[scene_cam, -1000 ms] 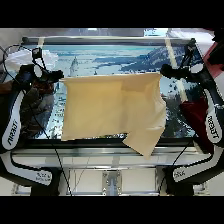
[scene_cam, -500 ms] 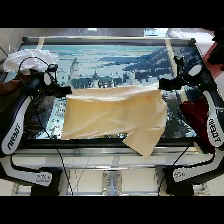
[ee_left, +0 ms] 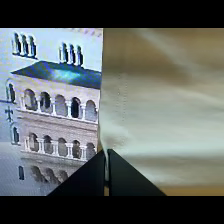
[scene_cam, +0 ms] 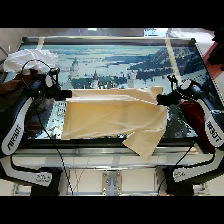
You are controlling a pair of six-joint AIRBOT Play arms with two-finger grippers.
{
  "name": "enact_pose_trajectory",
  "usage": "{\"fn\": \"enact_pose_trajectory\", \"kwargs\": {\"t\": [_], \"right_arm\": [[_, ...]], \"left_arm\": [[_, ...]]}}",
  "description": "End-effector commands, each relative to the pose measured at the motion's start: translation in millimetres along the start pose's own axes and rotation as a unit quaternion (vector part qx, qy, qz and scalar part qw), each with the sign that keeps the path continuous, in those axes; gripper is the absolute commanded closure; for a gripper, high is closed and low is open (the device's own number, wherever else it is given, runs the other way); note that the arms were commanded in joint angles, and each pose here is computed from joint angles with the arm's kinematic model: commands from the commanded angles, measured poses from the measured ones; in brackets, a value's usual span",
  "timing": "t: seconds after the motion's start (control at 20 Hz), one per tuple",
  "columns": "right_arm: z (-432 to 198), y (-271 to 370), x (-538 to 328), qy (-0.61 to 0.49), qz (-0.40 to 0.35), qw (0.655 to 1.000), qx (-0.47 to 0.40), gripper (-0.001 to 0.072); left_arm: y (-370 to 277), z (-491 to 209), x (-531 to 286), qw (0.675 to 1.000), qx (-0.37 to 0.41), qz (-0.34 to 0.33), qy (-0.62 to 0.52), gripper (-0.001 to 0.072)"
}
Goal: Fold the shirts.
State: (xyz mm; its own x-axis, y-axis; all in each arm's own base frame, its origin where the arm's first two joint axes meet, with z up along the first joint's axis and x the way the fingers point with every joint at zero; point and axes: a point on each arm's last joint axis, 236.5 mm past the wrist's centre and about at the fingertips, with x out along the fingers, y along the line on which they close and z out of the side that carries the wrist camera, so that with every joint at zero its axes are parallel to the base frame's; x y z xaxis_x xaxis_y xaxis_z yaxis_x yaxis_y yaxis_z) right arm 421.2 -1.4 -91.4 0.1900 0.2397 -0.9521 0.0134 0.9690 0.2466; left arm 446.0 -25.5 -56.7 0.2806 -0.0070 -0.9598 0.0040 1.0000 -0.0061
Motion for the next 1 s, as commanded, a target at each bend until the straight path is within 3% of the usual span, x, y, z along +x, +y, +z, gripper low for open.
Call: {"fn": "enact_pose_trajectory", "kwargs": {"t": [0.0,0.15,0.2,0.25,0.3,0.35,0.4,0.45,0.7,0.95], "right_arm": [[5,-7,4,-0.018,-0.012,1.000,0.012,0.0686],[7,-8,4,-0.021,-0.013,1.000,0.016,0.0682],[7,-8,4,-0.022,-0.014,1.000,0.015,0.0680],[8,-8,3,-0.023,-0.014,0.999,0.018,0.0654],[8,-8,3,-0.023,-0.014,0.999,0.027,0.0592],[8,-7,1,-0.021,-0.013,0.999,0.031,0.0490],[9,-6,-5,-0.020,-0.014,0.999,0.032,0.0416],[11,-3,-15,-0.021,-0.014,0.999,0.027,0.0396],[16,-16,-131,-0.089,-0.065,0.994,0.004,0.0395],[-100,-31,-138,-0.039,-0.043,0.994,0.092,0.0392]], "left_arm": [[4,-2,0,1.000,-0.001,0.009,0.003,0.0695],[5,-9,0,1.000,-0.001,0.010,0.018,0.0689],[5,-14,-1,1.000,-0.001,0.011,0.028,0.0653],[6,-18,-1,0.999,0.002,0.012,0.039,0.0480],[6,-23,-1,0.999,0.003,0.013,0.048,0.0221],[7,-28,-2,0.998,0.003,0.014,0.058,0.0067],[8,-30,-2,0.998,0.004,0.017,0.064,0.0064],[9,-30,-5,0.998,0.004,0.019,0.063,0.0064],[8,-6,-76,1.000,-0.001,0.014,-0.026,0.0064],[8,-34,-122,0.996,-0.010,0.003,-0.090,0.0064]]}}
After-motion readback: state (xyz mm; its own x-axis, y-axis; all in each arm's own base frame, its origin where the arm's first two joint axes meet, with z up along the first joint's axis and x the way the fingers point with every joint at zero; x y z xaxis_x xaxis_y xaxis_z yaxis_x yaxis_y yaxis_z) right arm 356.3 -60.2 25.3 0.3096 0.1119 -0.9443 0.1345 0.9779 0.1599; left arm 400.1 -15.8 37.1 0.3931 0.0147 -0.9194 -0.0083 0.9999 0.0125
